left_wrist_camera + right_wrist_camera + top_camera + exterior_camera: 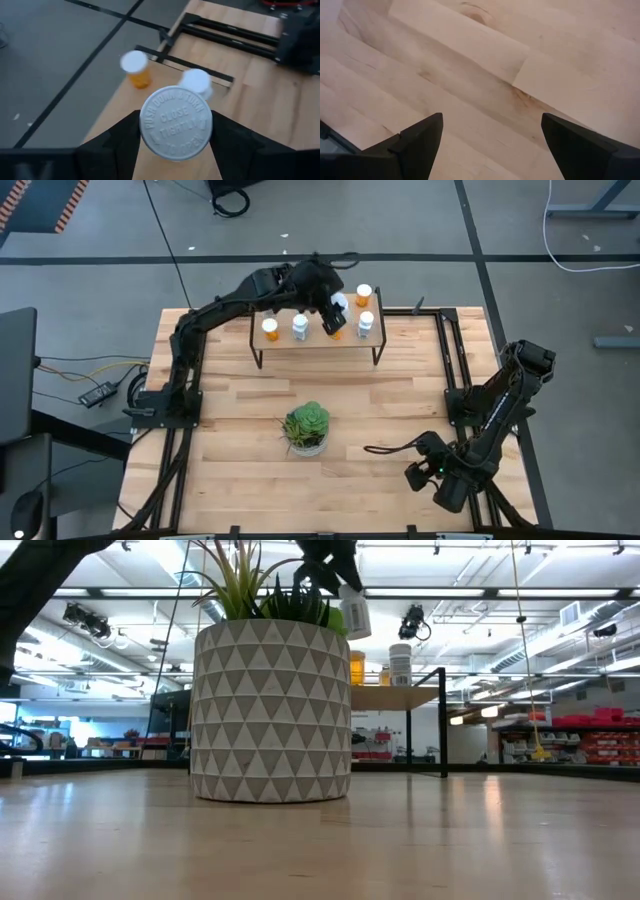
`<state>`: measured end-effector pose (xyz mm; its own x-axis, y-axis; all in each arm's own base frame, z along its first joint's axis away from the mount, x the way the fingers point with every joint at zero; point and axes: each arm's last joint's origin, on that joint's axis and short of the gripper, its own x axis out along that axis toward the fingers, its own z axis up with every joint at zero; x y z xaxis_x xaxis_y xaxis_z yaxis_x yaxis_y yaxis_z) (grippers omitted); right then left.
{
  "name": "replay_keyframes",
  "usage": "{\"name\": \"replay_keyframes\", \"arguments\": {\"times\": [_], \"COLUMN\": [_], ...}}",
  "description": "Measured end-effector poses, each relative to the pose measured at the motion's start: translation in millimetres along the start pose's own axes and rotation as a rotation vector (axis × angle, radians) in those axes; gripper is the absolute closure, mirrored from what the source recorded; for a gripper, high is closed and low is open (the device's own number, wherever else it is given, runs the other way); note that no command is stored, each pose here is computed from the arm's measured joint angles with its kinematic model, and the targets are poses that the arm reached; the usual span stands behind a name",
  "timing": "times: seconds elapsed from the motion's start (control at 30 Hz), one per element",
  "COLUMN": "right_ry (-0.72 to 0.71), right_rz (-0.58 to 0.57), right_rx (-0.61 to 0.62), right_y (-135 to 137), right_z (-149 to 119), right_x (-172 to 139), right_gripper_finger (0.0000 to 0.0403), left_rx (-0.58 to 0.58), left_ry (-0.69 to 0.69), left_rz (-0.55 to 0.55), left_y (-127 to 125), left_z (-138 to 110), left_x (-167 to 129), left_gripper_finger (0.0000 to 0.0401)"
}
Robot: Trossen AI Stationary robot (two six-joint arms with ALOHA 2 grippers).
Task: Pick and place medicine bottles onto shelf by color
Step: Put the white pill bottle on the shelf
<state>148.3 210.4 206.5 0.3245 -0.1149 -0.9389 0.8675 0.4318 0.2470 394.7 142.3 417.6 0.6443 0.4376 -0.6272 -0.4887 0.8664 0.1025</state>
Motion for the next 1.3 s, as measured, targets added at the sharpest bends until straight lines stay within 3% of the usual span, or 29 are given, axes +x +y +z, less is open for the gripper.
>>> {"name": "replay_keyframes", "arguments": {"times": [0.4,0.87,1.3], "right_ry": [-0.042,-0.036,-0.024], "right_rz": [-0.007,0.016,0.033], "right_rx": [0.071,0.084,0.088], "right_y": [11,18,20], "right_z": [20,29,28], "right_x": [8,12,12], "right_gripper_finger": [0.0056,0.0056,0.0056], "left_rx": [-0.056,-0.046,-0.044], "left_ry": [0.039,0.103,0.122], "left_rz": [0.083,0.087,0.086], "left_y": [55,62,67], "left_z": [-7,-20,-26], "left_x": [32,77,99], "left_gripper_finger": [0.0185,0.0187,0.0182]}}
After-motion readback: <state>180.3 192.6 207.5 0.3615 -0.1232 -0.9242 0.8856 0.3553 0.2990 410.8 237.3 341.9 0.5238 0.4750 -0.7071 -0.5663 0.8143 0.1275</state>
